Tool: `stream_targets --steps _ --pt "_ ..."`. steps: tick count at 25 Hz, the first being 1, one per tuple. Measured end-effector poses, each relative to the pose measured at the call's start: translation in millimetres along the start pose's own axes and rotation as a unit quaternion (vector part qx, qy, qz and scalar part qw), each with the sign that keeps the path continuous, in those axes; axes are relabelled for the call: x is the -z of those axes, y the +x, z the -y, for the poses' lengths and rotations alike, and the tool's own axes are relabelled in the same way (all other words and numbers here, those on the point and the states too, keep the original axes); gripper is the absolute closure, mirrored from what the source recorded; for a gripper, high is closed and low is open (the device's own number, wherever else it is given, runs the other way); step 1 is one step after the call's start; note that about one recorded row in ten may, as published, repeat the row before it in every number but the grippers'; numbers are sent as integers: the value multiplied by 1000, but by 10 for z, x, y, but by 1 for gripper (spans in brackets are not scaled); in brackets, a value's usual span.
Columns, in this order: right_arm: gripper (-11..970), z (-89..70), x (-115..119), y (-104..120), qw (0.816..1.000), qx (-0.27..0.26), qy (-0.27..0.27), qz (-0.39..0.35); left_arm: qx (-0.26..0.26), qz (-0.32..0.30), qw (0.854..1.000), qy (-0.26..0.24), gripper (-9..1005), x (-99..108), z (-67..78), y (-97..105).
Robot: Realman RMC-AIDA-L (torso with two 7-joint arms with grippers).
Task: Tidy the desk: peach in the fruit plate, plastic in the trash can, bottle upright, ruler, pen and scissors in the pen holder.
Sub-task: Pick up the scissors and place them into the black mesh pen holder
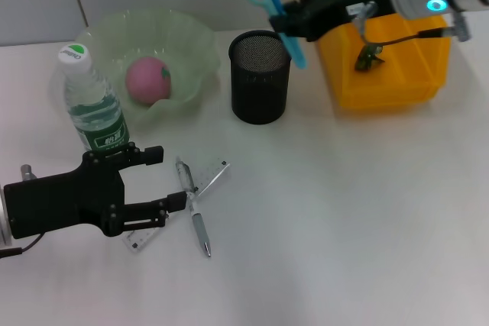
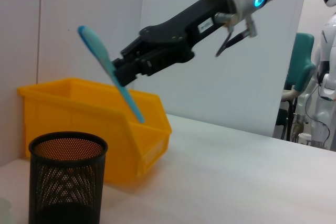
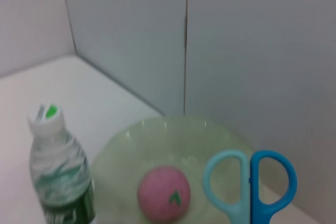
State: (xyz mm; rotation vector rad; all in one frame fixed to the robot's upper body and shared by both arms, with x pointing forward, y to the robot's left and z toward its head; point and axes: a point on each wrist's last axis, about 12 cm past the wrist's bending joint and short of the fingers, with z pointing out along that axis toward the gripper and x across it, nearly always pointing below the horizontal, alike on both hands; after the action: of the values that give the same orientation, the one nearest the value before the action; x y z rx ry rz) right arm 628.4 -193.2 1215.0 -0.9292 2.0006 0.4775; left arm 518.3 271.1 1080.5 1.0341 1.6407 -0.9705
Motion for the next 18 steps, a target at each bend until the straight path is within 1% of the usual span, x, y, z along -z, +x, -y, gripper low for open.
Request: stream_targets --steps 6,7,8,12,13,17,18 --pt "712 58 -219 67 999 -1 4 44 0 3 1000 1 156 -1 2 -9" --pt "711 58 -289 90 998 0 5 55 0 4 1000 1 156 -1 2 -10" --pt "710 58 -289 90 998 0 5 55 0 4 1000 1 156 -1 2 -10" --pt "708 64 -470 155 997 0 6 74 0 4 1000 1 156 -1 3 -12" --pt "707 64 -470 155 997 0 6 74 0 4 1000 1 156 -1 3 -12" --pt "704 84 -614 259 996 -8 11 91 0 5 1000 2 156 -3 2 -14" --pt "703 84 -614 259 996 -8 11 91 0 5 1000 2 156 -5 2 -14"
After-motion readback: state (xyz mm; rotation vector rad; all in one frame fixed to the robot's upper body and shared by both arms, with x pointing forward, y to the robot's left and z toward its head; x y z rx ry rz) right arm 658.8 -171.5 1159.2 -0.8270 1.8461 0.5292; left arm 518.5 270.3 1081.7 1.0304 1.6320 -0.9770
